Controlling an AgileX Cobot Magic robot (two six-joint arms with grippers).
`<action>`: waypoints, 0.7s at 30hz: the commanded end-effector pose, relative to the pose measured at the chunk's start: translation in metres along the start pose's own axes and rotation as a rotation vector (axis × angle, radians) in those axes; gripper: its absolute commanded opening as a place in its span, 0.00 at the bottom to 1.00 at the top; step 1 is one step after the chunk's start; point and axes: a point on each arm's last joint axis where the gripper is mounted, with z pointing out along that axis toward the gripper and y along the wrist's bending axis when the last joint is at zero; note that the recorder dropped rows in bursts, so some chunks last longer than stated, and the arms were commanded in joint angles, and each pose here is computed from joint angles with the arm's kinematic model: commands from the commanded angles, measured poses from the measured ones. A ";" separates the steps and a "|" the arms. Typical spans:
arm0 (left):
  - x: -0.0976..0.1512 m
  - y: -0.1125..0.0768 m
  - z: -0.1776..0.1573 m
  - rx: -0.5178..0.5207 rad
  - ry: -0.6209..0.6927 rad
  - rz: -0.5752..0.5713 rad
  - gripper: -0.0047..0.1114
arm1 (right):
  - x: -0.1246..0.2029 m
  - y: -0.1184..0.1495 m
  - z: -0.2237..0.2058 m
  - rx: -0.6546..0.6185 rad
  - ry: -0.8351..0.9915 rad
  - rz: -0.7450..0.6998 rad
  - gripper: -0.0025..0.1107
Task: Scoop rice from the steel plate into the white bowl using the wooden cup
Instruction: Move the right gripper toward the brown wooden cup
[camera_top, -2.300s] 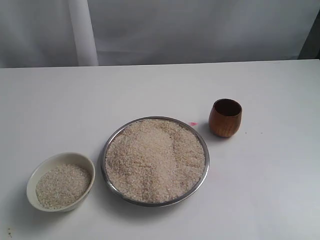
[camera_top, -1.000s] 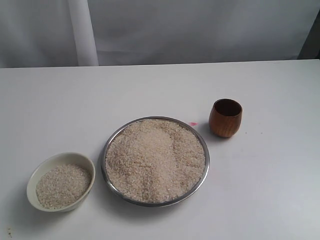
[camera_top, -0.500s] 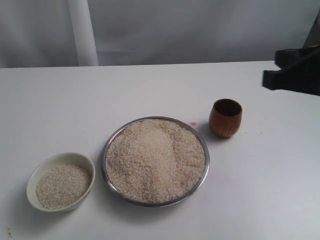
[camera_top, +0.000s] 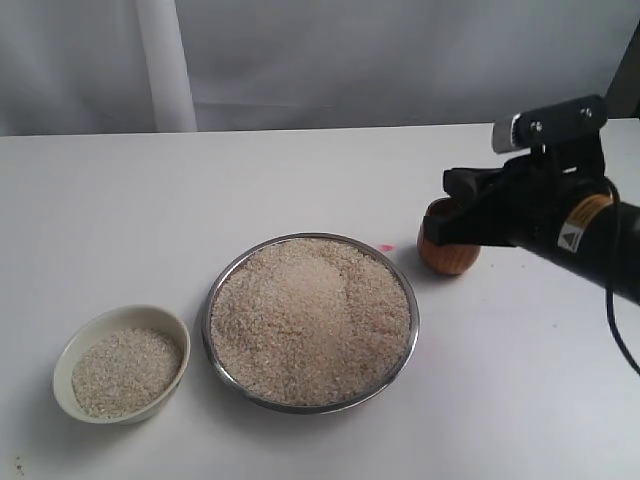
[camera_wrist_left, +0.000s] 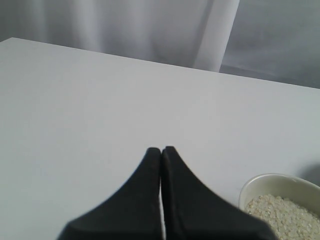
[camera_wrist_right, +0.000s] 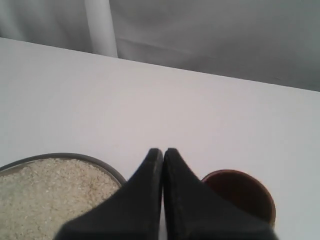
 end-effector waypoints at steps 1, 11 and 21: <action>-0.002 -0.001 -0.001 0.009 -0.010 -0.006 0.04 | 0.023 -0.003 -0.002 0.038 -0.071 -0.012 0.02; -0.002 -0.001 -0.001 0.009 -0.010 -0.006 0.04 | 0.071 -0.006 -0.019 0.081 -0.152 -0.041 0.02; -0.002 -0.001 -0.001 0.009 -0.010 -0.006 0.04 | 0.118 -0.009 -0.002 0.086 0.001 -0.044 0.02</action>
